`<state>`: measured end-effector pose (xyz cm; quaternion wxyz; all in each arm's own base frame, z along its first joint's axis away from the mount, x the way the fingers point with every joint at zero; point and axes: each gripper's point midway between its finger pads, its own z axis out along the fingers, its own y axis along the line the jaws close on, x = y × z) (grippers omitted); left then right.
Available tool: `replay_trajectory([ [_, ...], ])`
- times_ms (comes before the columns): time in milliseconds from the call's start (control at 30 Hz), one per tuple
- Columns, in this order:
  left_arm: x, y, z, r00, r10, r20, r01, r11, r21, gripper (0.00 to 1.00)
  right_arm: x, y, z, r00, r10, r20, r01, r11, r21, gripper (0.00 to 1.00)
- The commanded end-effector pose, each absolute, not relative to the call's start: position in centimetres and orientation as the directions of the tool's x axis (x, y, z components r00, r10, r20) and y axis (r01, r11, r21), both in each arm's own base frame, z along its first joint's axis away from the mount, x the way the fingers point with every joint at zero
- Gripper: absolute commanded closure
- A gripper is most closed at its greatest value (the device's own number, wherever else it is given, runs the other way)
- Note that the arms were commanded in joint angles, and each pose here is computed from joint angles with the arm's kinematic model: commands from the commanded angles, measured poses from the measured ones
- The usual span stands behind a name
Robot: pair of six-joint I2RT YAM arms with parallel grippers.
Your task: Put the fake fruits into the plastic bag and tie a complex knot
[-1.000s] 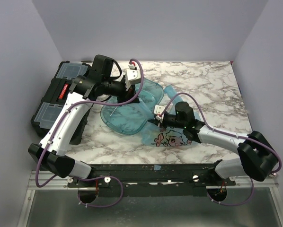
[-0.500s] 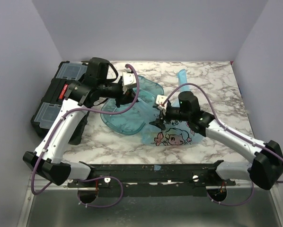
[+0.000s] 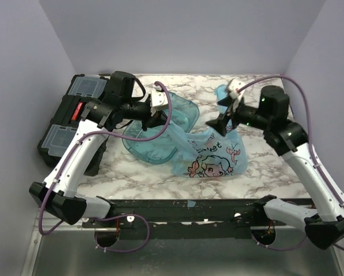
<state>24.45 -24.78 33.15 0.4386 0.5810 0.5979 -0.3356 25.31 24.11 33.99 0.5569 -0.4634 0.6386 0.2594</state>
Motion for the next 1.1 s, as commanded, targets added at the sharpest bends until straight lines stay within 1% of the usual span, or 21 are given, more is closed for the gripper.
replay_trajectory([
  [0,24.0,-25.2,33.7,0.098,0.389,-0.916,0.991,0.043,0.124,1.00,28.6,17.1,31.9,-0.213,-0.285,-0.935,-0.823,0.568,0.014,0.09],
  [100,24.1,-25.2,33.6,0.100,0.396,-0.913,0.991,0.039,0.126,1.00,30.5,13.0,31.1,-0.299,-0.261,-0.918,-0.806,0.584,0.097,0.09],
  [200,24.2,-25.2,33.8,0.102,0.397,-0.912,0.991,0.035,0.127,1.00,31.2,11.1,29.3,-0.349,-0.285,-0.893,-0.814,0.563,0.139,0.07],
  [367,24.6,-25.4,33.7,0.099,0.402,-0.910,0.992,0.036,0.124,1.00,32.5,11.2,27.2,-0.397,-0.275,-0.875,-0.839,0.496,0.225,0.04],
  [500,24.7,-25.5,33.9,0.095,0.399,-0.912,0.992,0.036,0.120,1.00,34.5,11.4,25.1,-0.420,-0.268,-0.867,-0.845,0.465,0.266,0.04],
  [600,24.9,-25.6,33.9,0.093,0.401,-0.911,0.992,0.039,0.119,1.00,35.8,11.8,24.4,-0.447,-0.246,-0.860,-0.846,0.428,0.318,0.05],
  [700,25.1,-25.6,34.0,0.093,0.407,-0.909,0.992,0.041,0.120,1.00,36.1,12.5,24.2,-0.488,-0.217,-0.845,-0.847,0.352,0.398,0.07],
  [900,25.4,-25.6,34.0,0.094,0.419,-0.903,0.992,0.038,0.121,1.00,36.7,13.1,21.8,-0.587,-0.174,-0.791,-0.796,0.300,0.525,0.15],
  [967,25.5,-25.6,34.0,0.091,0.422,-0.902,0.992,0.039,0.118,1.00,36.3,13.7,21.2,-0.610,-0.173,-0.774,-0.783,0.281,0.555,0.22],
  [1033,25.8,-25.7,34.0,0.087,0.427,-0.900,0.992,0.041,0.116,1.00,35.7,14.3,21.1,-0.620,-0.171,-0.766,-0.778,0.259,0.572,0.35],
  [1067,25.9,-25.7,33.9,0.083,0.430,-0.899,0.993,0.043,0.112,1.00,35.3,14.7,21.3,-0.624,-0.168,-0.763,-0.776,0.247,0.581,0.43],
])
